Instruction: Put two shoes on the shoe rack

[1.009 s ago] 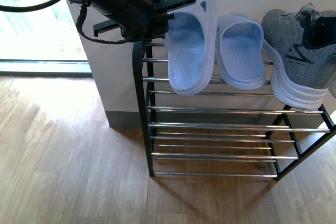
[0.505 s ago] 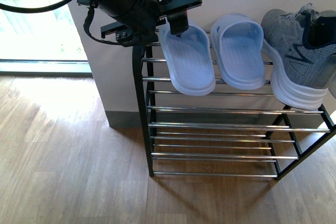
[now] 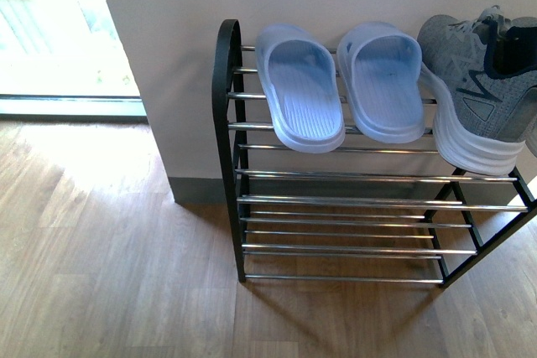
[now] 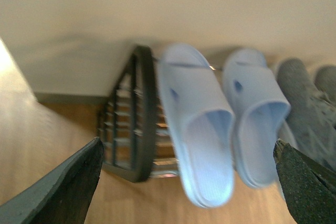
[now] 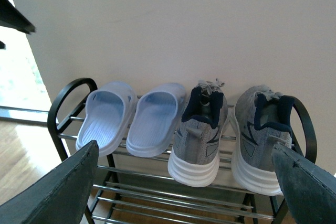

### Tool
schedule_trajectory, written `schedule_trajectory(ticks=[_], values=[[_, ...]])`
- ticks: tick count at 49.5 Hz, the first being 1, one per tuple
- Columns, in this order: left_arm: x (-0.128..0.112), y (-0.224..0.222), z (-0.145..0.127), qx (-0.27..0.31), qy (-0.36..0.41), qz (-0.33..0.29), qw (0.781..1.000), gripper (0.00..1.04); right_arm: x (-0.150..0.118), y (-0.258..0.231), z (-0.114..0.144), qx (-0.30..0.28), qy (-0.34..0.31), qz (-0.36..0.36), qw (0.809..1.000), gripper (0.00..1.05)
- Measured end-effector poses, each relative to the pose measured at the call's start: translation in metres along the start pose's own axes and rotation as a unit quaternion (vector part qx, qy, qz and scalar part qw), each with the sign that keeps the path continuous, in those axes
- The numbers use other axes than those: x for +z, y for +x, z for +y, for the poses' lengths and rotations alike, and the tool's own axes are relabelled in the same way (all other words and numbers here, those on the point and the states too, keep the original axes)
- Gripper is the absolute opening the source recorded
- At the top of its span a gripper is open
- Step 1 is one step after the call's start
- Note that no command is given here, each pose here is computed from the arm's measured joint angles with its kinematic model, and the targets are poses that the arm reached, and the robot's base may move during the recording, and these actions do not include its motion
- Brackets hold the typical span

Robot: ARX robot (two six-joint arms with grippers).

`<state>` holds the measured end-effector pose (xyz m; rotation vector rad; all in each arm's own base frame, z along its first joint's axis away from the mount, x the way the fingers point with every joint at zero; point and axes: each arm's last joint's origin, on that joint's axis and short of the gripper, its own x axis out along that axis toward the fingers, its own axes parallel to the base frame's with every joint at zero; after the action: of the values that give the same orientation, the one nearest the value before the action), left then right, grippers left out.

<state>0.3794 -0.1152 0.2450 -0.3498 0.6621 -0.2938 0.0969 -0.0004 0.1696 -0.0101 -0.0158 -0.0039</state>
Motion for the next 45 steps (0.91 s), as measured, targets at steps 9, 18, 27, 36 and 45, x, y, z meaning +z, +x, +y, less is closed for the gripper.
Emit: schedule_trajectory(ticks=[9,18,27,36,45], values=[[-0.002,-0.037,0.02,0.115,0.102,-0.244,0.958,0.76,0.0,0.0,0.0,0.0,0.0,0.0,1.0,0.95],[-0.039,-0.062,0.041,0.129,0.147,-0.319,0.927,0.53,0.0,0.0,0.0,0.0,0.0,0.0,1.0,0.95],[-0.08,-0.096,0.066,0.14,0.161,-0.324,0.922,0.16,0.0,0.0,0.0,0.0,0.0,0.0,1.0,0.95],[-0.105,-0.114,0.076,0.139,0.165,-0.319,0.923,0.01,0.0,0.0,0.0,0.0,0.0,0.0,1.0,0.95],[-0.125,-0.13,0.084,0.142,0.165,-0.319,0.923,0.01,0.0,0.0,0.0,0.0,0.0,0.0,1.0,0.95]])
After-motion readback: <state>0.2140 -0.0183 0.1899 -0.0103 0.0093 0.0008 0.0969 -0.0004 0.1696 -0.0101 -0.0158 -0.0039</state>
